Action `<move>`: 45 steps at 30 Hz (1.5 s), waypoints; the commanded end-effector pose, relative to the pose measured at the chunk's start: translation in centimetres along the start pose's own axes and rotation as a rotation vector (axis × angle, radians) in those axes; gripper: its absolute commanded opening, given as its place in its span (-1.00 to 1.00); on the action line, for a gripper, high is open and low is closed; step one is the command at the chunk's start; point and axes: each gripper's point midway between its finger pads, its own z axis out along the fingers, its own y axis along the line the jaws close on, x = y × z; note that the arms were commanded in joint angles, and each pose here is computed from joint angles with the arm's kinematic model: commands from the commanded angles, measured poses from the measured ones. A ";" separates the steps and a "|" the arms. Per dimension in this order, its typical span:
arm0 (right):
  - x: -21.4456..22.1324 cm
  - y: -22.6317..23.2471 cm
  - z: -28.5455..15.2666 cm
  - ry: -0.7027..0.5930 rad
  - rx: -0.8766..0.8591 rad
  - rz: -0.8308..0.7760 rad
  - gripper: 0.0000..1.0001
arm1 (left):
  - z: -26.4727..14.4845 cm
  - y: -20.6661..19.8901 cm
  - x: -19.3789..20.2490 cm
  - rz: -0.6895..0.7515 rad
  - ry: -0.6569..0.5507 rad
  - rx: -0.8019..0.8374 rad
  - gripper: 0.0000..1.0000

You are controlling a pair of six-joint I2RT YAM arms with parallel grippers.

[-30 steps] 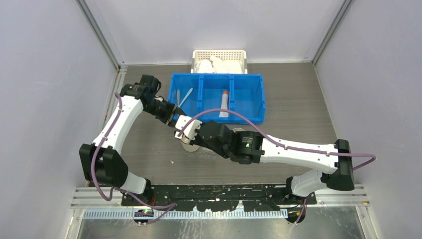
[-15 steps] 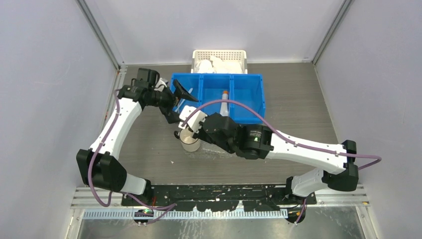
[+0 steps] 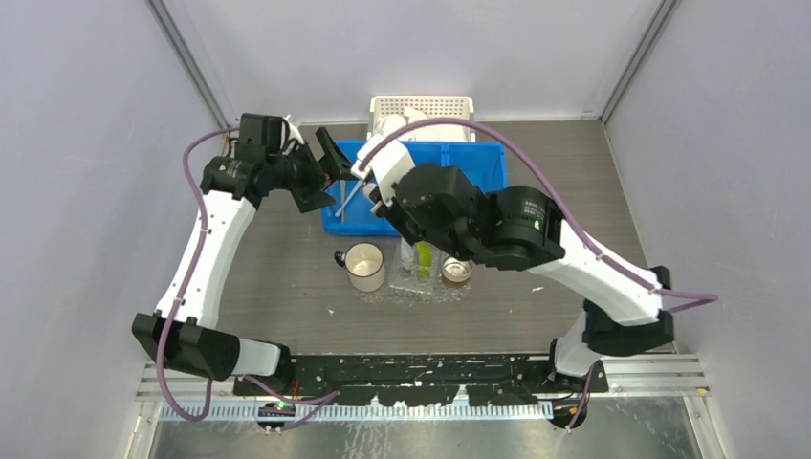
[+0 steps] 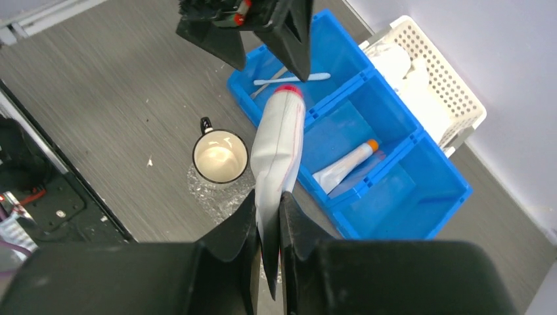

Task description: Prepare toiletry sets of a toothbrush and toothpaste on the tray

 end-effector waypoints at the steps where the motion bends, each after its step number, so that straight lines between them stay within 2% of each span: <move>1: 3.4 -1.3 -1.7 0.249 0.079 0.050 -0.71 | -2.6 0.3 -1.5 0.134 -0.125 -0.063 0.99; 10: 7.3 0.3 -3.1 0.456 0.055 0.303 -0.72 | -3.3 2.0 -1.7 0.217 -0.169 -0.136 1.00; 18: 13.2 1.9 -3.5 0.707 0.025 0.319 -0.75 | -2.5 2.9 -1.4 0.226 -0.168 -0.135 1.00; 26: 16.3 0.9 -2.2 0.836 0.054 0.317 -0.75 | -2.3 4.0 -1.1 0.236 -0.166 -0.161 1.00; 34: 18.9 0.4 0.4 0.891 0.023 0.365 -0.76 | -1.6 4.6 -0.9 0.235 -0.148 -0.166 0.99; 45: 17.0 0.7 2.0 0.778 -0.020 0.383 -0.78 | -1.5 5.1 -0.8 0.226 -0.147 -0.172 0.99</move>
